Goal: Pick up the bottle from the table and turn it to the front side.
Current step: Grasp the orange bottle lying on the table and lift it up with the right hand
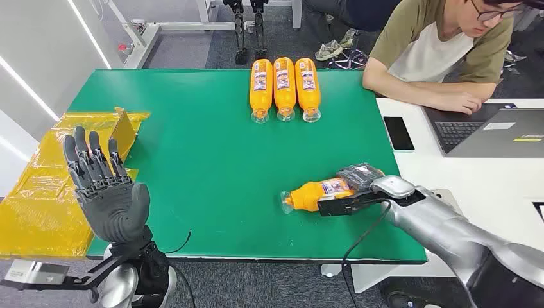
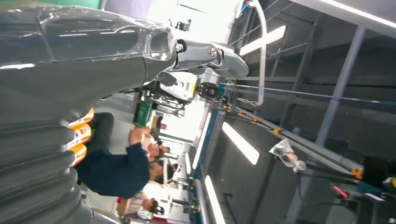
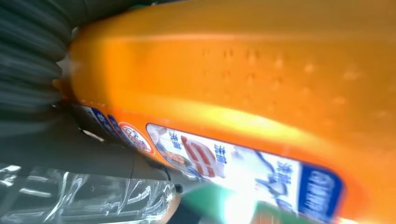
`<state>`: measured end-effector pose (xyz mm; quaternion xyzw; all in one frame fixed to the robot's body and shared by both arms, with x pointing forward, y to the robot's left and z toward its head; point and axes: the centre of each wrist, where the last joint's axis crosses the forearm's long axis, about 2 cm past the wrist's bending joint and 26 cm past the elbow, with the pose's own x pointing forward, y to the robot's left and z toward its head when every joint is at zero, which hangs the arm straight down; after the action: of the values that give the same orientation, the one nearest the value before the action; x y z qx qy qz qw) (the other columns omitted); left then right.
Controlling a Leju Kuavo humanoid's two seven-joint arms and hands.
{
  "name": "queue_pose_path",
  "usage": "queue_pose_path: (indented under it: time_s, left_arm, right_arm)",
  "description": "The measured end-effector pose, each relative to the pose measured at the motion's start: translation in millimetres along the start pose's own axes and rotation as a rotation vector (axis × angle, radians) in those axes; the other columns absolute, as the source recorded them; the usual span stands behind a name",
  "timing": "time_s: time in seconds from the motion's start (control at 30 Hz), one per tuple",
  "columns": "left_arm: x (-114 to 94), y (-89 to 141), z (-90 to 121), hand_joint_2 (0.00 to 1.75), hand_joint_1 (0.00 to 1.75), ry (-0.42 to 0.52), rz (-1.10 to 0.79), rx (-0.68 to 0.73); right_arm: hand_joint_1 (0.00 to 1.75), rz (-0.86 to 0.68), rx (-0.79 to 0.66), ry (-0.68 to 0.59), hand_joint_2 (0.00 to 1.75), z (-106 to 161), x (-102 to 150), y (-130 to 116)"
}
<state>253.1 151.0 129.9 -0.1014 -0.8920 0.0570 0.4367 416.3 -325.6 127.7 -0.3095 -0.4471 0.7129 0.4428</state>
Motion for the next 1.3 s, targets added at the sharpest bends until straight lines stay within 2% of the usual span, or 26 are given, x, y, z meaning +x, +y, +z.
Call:
queue_pose_path:
  time_s: [0.07, 0.17, 0.27, 0.37, 0.67, 0.73, 0.8, 0.9, 1.0, 1.17, 1.3]
  left_arm:
    - [-0.4, 0.5, 1.4, 1.75, 0.00, 0.004, -0.007, 0.000]
    - [-1.6, 1.1, 5.6, 1.75, 0.00, 0.015, -0.020, 0.000]
    - [-2.2, 1.1, 7.0, 1.75, 0.00, 0.020, -0.023, 0.002]
    - [-2.4, 1.2, 8.2, 1.75, 0.00, 0.023, -0.025, 0.004]
    - [-2.5, 1.3, 9.0, 1.75, 0.00, 0.025, -0.028, 0.005]
    - [-2.7, 1.4, 9.2, 1.75, 0.00, 0.028, -0.029, 0.006]
    - [-3.2, 1.3, 9.8, 1.75, 0.00, 0.042, -0.033, 0.007]
    - [-5.0, -1.0, 11.7, 1.75, 0.00, 0.092, -0.024, -0.010]
    - [-7.9, -7.0, 13.7, 1.75, 0.00, 0.149, 0.002, -0.051]
    - [-13.0, -20.4, 17.8, 1.75, 0.00, 0.219, 0.028, -0.159]
    - [-16.1, -38.3, 20.6, 1.75, 0.00, 0.268, 0.033, -0.444]
  right_arm:
    - [1.75, -0.041, -0.083, -0.031, 1.75, -2.4, 12.9, 5.6]
    - [1.75, -0.176, -0.299, -0.096, 1.75, -6.9, 53.8, 18.6]
    - [1.75, -0.268, -0.364, -0.120, 1.75, -8.3, 79.1, 21.9]
    - [1.75, -0.325, -0.388, -0.128, 1.75, -7.5, 87.5, 22.1]
    - [1.75, -0.411, -0.435, -0.119, 1.75, -5.5, 91.1, 21.3]
    - [1.75, -0.457, -0.490, -0.143, 1.75, -4.2, 94.8, 22.8]
    - [1.75, -0.591, -0.615, -0.184, 1.75, -0.8, 106.2, 26.0]
    - [1.75, -0.880, -0.835, -0.213, 1.75, 11.2, 137.1, 35.9]
    - [1.75, -1.075, -0.964, -0.220, 1.75, 29.6, 173.2, 47.6]
    - [1.75, -1.196, -0.999, -0.255, 1.75, 52.0, 222.4, 44.3]
    - [1.75, -1.163, -0.935, -0.301, 1.75, 64.0, 242.6, 34.1]
